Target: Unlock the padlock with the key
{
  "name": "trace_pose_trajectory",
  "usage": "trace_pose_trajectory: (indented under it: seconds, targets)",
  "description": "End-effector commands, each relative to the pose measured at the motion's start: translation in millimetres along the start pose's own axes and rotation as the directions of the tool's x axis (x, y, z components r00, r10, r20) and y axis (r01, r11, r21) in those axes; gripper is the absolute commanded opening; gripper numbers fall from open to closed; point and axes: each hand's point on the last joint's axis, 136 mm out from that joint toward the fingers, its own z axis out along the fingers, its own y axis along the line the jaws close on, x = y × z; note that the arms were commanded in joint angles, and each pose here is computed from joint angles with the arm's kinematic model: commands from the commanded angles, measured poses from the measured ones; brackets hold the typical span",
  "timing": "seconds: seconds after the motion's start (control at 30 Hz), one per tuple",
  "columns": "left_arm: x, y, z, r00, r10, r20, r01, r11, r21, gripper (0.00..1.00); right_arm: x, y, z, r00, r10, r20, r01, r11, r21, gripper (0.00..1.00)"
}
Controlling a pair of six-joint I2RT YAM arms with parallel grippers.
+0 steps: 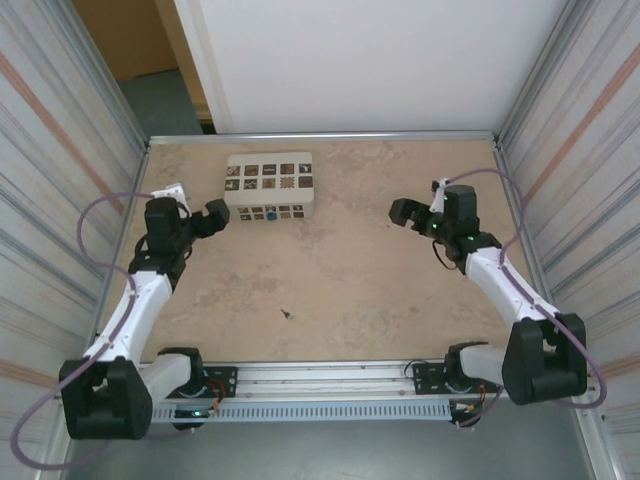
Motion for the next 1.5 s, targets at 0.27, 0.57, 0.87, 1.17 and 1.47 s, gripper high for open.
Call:
trace_pose_trajectory:
  seconds: [0.27,0.57,0.87,1.17,1.47]
  targets:
    - [-7.1,-8.9,42.0,0.979,-0.168,-0.118,0.179,0.979,0.092,0.99,11.8,58.6,60.5,0.994,0.014,-0.107,-0.022,0.997,-0.071,0.99]
    - [-18.1,-10.3,86.1,0.971,-0.167,-0.17,0.191,0.972,0.138,0.99,16.1,98.9,122.6,0.98,0.03,-0.194,-0.06,0.987,-0.149,0.99]
    - [-19.0,-12.2,124.3,0.969,-0.126,-0.211,0.165,0.97,0.177,0.99,26.4,122.7,172.1,0.968,0.027,-0.25,-0.08,0.975,-0.206,0.99]
    - [-7.2,-18.3,152.3,0.952,-0.149,-0.268,0.215,0.947,0.238,0.99,29.5,147.7,202.2,0.962,0.021,-0.271,-0.102,0.953,-0.285,0.99]
    - [-3.4,-39.2,158.9,0.944,-0.118,-0.308,0.227,0.909,0.35,0.99,26.3,173.4,217.0,0.96,-0.006,-0.282,-0.103,0.922,-0.373,0.99]
